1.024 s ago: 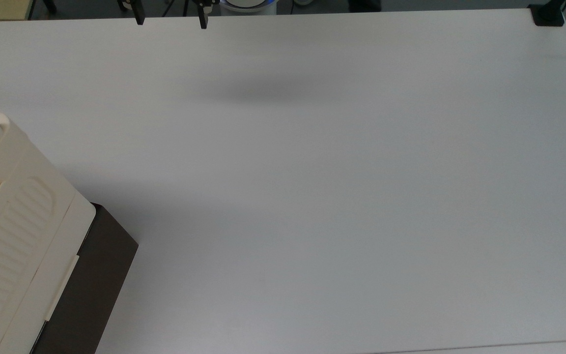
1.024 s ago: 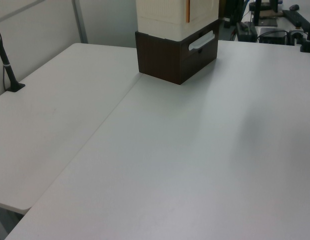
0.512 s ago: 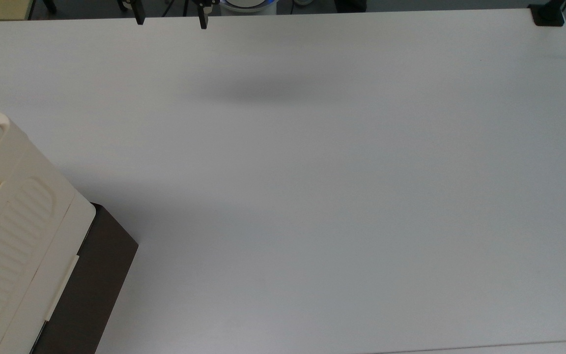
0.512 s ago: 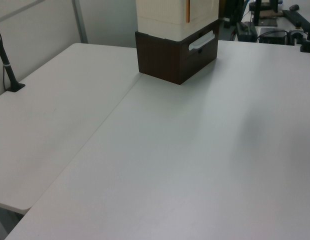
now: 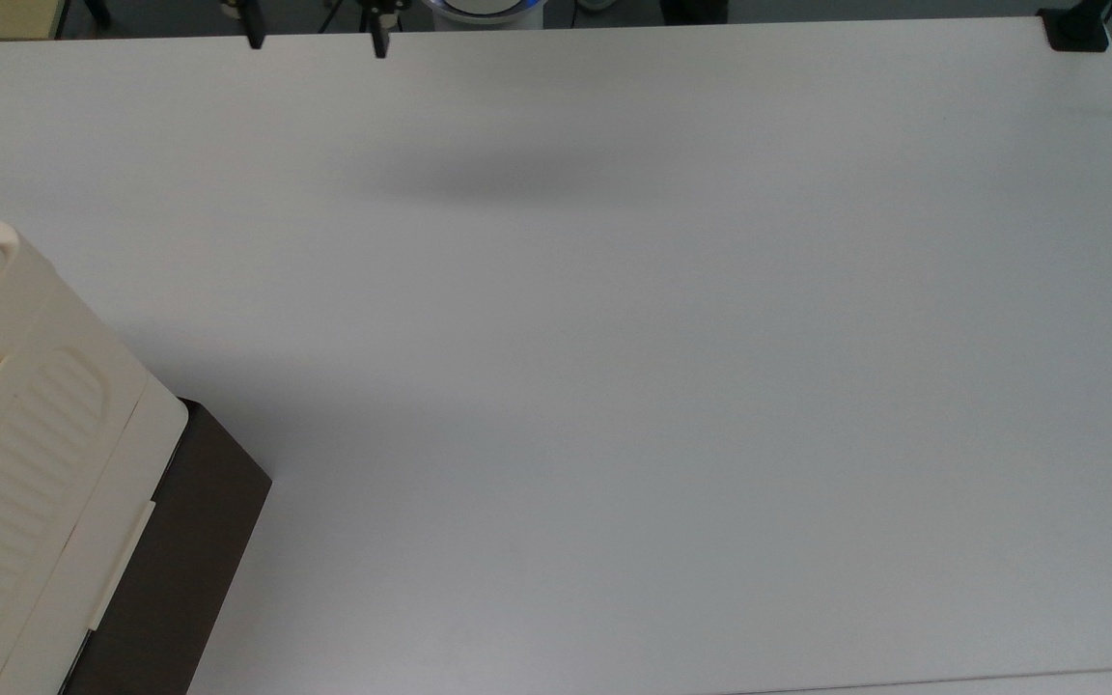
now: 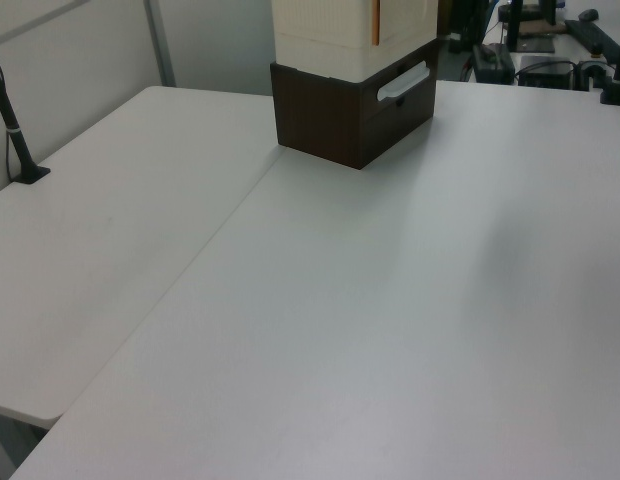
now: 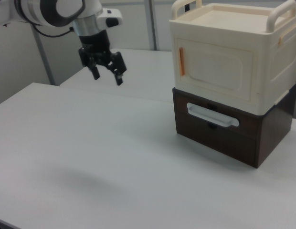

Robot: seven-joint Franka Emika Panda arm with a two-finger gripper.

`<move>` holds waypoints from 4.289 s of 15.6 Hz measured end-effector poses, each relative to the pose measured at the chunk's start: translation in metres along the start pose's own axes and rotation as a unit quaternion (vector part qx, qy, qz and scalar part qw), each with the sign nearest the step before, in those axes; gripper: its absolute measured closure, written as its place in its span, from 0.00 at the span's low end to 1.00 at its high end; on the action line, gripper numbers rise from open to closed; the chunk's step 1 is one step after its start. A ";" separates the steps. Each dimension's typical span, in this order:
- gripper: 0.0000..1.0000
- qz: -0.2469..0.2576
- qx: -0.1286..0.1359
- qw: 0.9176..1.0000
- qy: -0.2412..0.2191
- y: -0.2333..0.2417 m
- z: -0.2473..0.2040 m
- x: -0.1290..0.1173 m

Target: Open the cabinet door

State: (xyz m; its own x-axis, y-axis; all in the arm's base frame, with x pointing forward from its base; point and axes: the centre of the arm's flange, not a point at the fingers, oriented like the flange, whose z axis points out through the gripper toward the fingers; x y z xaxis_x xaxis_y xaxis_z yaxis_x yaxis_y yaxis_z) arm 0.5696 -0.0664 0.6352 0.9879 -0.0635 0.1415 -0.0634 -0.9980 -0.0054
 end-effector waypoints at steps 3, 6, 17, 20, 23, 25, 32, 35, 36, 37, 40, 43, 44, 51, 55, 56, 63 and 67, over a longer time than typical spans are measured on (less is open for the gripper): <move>0.00 -0.010 -0.013 0.999 0.046 0.027 -0.004 0.011; 0.00 0.004 -0.029 0.995 0.100 0.057 -0.008 0.022; 0.19 0.059 -0.049 0.960 0.271 0.118 0.019 0.071; 0.23 0.071 -0.036 0.952 0.296 0.117 0.024 0.078; 0.27 0.090 -0.032 0.942 0.323 0.116 0.025 0.083; 0.26 0.099 -0.031 0.938 0.330 0.116 0.031 0.087; 0.40 0.105 -0.034 0.930 0.350 0.116 0.042 0.099; 0.68 0.100 -0.030 0.930 0.353 0.106 0.040 0.102; 0.79 0.098 -0.028 0.930 0.354 0.103 0.040 0.103; 0.86 0.097 -0.027 0.930 0.354 0.102 0.040 0.103; 0.86 0.098 -0.027 0.930 0.354 0.102 0.040 0.103; 0.86 0.098 -0.028 0.929 0.354 0.103 0.039 0.102; 0.86 0.099 -0.027 0.930 0.353 0.104 0.039 0.102; 0.86 0.098 -0.024 0.950 0.295 0.121 0.022 0.083; 0.86 0.089 -0.023 0.963 0.255 0.133 0.013 0.066; 0.86 0.086 -0.022 0.965 0.245 0.135 0.010 0.061; 0.89 0.096 -0.018 0.972 0.216 0.154 0.005 0.040; 0.85 0.111 -0.014 0.979 0.173 0.183 -0.009 0.008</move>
State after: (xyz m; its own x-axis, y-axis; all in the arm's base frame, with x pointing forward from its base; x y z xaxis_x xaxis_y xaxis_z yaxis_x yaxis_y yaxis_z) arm 0.5641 -0.2496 0.6446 0.8427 -0.2691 0.4663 -0.2797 -0.9589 -0.0480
